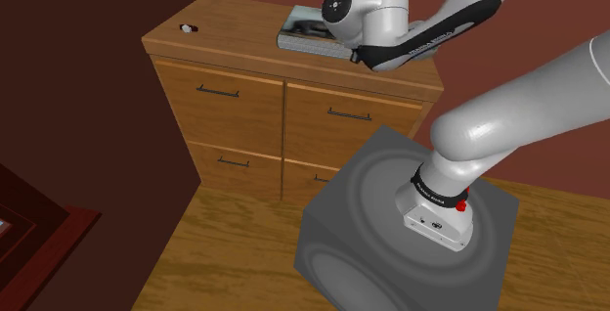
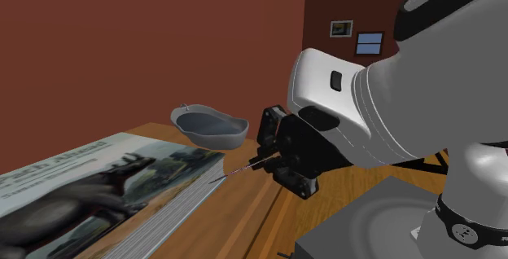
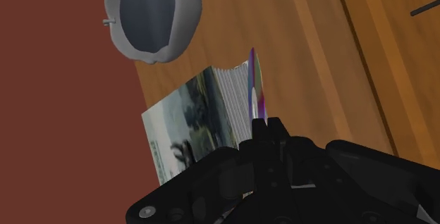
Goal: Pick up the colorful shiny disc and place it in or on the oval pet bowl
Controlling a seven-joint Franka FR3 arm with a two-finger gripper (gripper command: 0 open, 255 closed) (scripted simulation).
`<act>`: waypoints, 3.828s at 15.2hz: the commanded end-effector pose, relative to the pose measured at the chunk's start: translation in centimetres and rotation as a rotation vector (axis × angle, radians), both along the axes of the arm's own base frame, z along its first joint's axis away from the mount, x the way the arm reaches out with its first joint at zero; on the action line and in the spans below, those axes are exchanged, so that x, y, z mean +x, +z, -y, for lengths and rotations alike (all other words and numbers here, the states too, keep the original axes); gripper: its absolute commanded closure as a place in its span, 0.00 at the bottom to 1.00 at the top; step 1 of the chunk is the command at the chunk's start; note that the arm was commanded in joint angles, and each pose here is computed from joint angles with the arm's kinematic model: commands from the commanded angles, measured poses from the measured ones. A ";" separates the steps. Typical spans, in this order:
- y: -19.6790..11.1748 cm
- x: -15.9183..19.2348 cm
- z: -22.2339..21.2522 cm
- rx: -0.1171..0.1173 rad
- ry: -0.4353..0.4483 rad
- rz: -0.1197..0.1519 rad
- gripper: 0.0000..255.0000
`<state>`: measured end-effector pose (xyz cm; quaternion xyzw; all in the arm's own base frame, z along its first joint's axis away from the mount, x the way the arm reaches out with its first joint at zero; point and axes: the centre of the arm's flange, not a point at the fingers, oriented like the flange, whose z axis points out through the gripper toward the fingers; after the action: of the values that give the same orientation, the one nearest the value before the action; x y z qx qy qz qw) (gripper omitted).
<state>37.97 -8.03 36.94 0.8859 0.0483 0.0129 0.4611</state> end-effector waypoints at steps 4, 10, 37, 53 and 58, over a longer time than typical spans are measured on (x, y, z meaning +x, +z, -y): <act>2.6 0.0 0.1 0.000 0.000 0.000 1.00; 5.8 0.0 0.1 0.000 0.000 0.000 1.00; 7.6 -7.8 29.7 0.000 0.000 0.000 1.00; 0.2 -7.8 29.7 0.000 0.000 0.000 1.00; 0.2 -7.8 29.7 0.000 0.000 0.000 1.00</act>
<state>30.21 -37.77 37.12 0.8860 0.0485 0.0128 0.4610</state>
